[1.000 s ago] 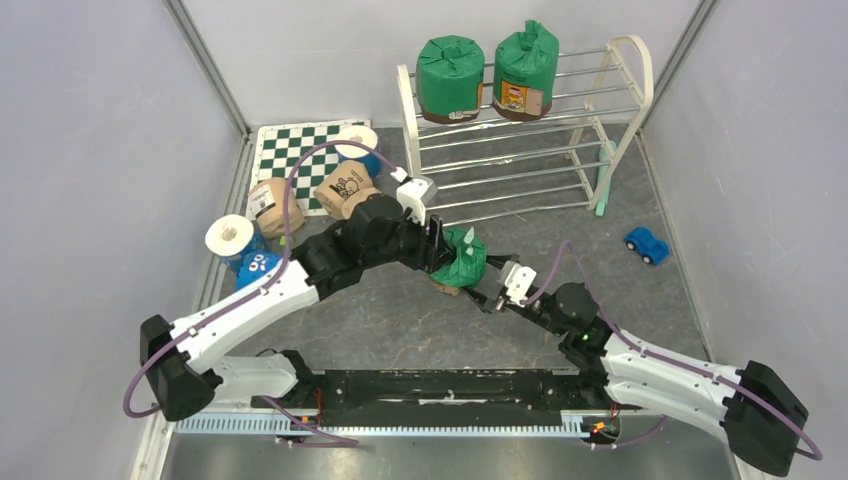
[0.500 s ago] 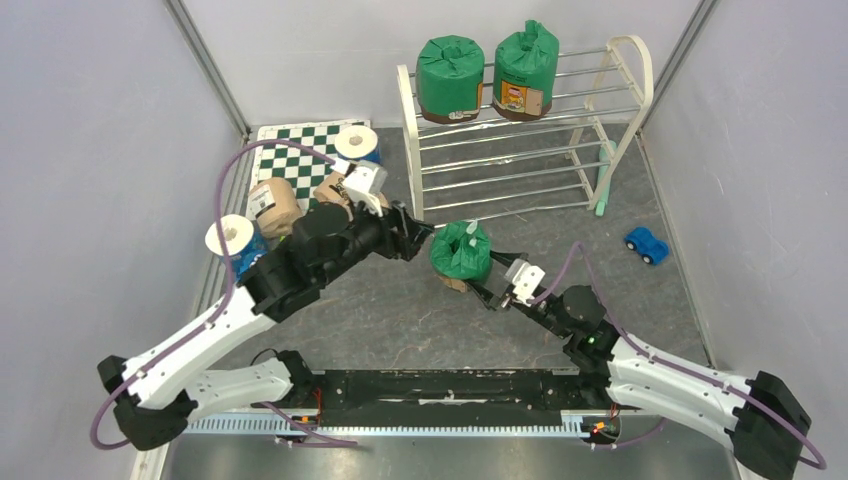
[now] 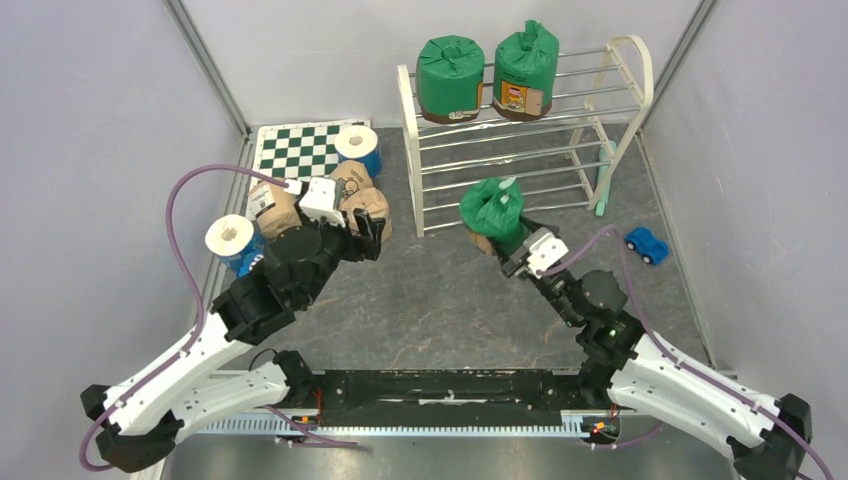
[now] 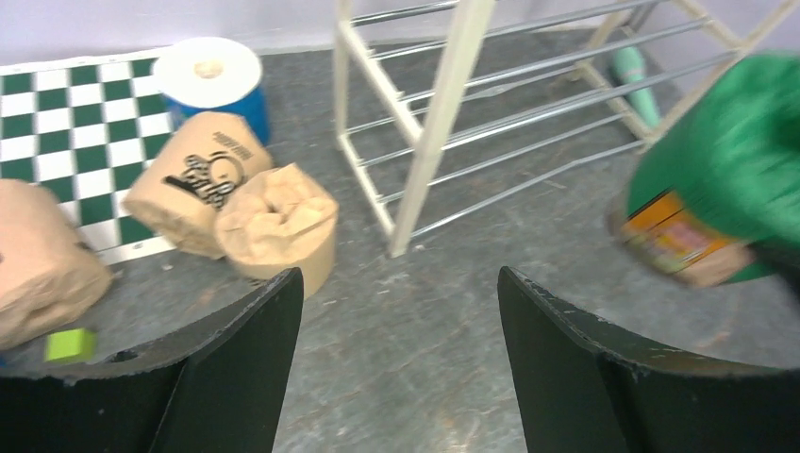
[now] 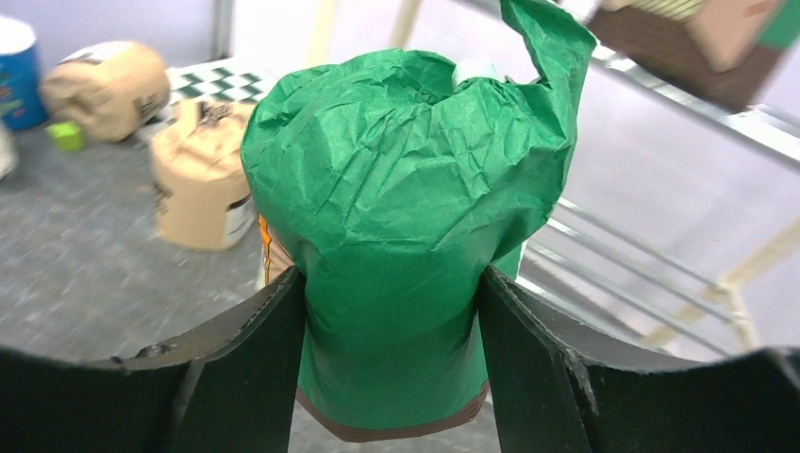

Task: Place and organize the paper towels onto the shelf
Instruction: Pick up the paper towel from the center of the board.

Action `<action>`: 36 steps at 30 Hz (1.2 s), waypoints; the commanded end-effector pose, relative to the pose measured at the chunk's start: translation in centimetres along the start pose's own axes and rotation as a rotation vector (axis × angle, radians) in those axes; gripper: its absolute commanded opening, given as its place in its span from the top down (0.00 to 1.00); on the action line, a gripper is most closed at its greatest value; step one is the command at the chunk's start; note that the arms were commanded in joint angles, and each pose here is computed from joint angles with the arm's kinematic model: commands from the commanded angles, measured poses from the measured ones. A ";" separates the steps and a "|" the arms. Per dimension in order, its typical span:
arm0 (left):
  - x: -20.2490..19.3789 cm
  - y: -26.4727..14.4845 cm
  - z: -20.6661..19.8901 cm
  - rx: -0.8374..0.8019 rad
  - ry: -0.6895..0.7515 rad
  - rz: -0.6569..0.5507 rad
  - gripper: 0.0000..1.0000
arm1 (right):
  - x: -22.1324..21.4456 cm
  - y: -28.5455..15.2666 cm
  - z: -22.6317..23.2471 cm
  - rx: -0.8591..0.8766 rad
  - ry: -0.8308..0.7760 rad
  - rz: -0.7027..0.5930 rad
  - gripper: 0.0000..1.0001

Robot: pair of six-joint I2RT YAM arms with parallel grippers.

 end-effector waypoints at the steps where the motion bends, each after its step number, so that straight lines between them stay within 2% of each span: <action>1: -0.4 -0.6 2.5 0.138 0.096 -0.009 0.18 | 5.9 0.0 -4.1 -0.209 -0.031 -0.101 0.62; 10: -1.5 -1.8 4.8 0.249 0.161 -0.003 0.15 | 11.1 -1.1 -9.6 -0.508 -0.086 -0.089 0.58; 17: -1.9 -1.8 5.1 0.252 0.157 -0.005 0.15 | 14.4 -0.7 -12.8 -0.657 -0.130 -0.079 0.58; 28: -2.0 -2.6 6.1 0.271 0.153 -0.014 0.15 | 18.4 3.3 -19.7 -0.746 -0.180 -0.142 0.63; 36: -2.2 -2.7 6.4 0.285 0.158 -0.008 0.14 | 18.8 7.2 -24.1 -0.617 -0.124 -0.243 0.64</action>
Point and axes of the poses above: each gripper's point midway between its finger pads, its own y axis out along the fingers, its own z axis along the line the jaws close on, x = y × z, the point moved 7 cm from there along -y, back along the fingers, and after that the axes turned 7 degrees about y, right-handed, at the moved point
